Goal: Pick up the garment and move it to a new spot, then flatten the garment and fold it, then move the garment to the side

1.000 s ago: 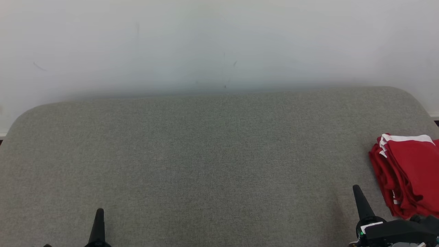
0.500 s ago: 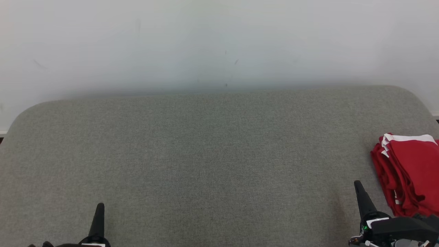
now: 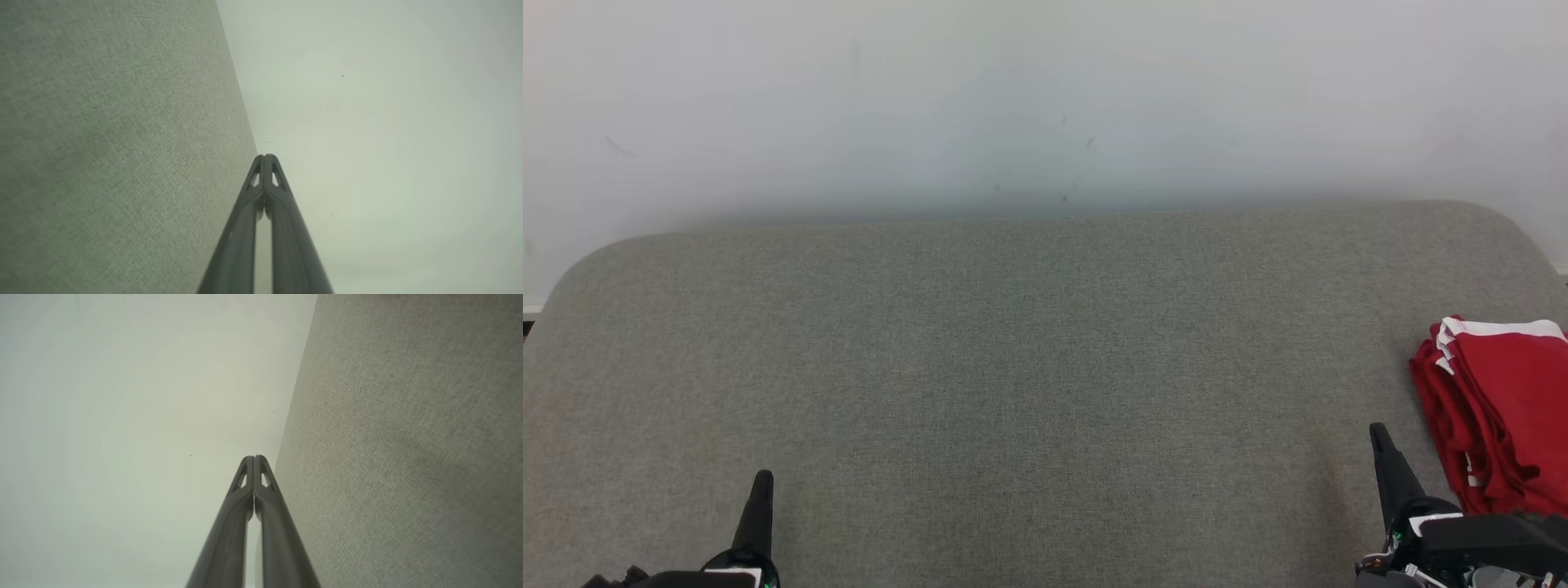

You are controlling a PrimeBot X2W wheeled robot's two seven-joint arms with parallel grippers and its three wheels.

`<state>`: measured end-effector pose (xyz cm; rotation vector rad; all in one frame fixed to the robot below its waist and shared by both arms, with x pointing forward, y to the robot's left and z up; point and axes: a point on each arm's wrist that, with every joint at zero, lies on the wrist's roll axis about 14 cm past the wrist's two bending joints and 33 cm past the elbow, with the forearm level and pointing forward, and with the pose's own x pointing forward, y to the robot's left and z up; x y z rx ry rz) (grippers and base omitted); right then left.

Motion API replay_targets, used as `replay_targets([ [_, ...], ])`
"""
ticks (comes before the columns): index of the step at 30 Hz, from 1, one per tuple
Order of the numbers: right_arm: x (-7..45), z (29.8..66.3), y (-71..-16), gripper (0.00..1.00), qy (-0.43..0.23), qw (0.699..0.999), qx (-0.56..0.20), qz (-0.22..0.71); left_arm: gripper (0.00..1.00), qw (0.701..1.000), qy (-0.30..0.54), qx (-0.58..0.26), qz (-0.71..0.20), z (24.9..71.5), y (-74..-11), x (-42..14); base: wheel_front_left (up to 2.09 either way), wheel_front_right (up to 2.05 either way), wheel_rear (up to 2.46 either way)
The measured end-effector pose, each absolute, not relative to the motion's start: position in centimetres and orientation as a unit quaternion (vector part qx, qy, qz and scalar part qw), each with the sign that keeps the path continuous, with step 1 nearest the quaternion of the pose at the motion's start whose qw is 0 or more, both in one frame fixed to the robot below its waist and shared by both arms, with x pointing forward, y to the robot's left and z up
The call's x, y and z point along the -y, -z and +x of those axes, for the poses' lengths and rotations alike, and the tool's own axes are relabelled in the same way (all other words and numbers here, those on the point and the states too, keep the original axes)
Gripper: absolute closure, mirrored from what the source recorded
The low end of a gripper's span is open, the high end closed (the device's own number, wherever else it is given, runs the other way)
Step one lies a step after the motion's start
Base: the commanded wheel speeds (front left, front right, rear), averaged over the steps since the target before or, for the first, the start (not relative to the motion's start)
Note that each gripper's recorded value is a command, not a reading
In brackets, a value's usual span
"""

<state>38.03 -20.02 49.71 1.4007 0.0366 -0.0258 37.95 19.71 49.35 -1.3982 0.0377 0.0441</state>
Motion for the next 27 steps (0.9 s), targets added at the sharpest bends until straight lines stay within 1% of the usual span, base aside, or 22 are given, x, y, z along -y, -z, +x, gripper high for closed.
replay_targets([
  [10,20.0,38.5,-50.2,1.0,0.006,0.742,-0.009,0.671,1.0,0.742,-0.014,-0.013,-0.67,38.3,-49.8,-19.7,0.0,0.0,0.0],
  [13,20.0,38.5,-50.2,1.0,0.007,0.734,-0.008,0.68,1.0,0.731,-0.012,-0.011,-0.682,38.4,-49.9,-19.8,0.0,0.0,0.0],
  [23,20.0,38.7,-50.4,1.0,0.004,0.712,-0.004,0.702,1.0,0.71,-0.005,-0.006,-0.704,38.8,-50.4,-19.8,0.0,0.0,0.0],
  [27,20.0,38.8,-50.5,1.0,0.003,0.706,-0.003,0.708,1.0,0.706,-0.002,-0.004,-0.709,38.8,-50.4,-19.9,0.0,0.0,0.0],
])
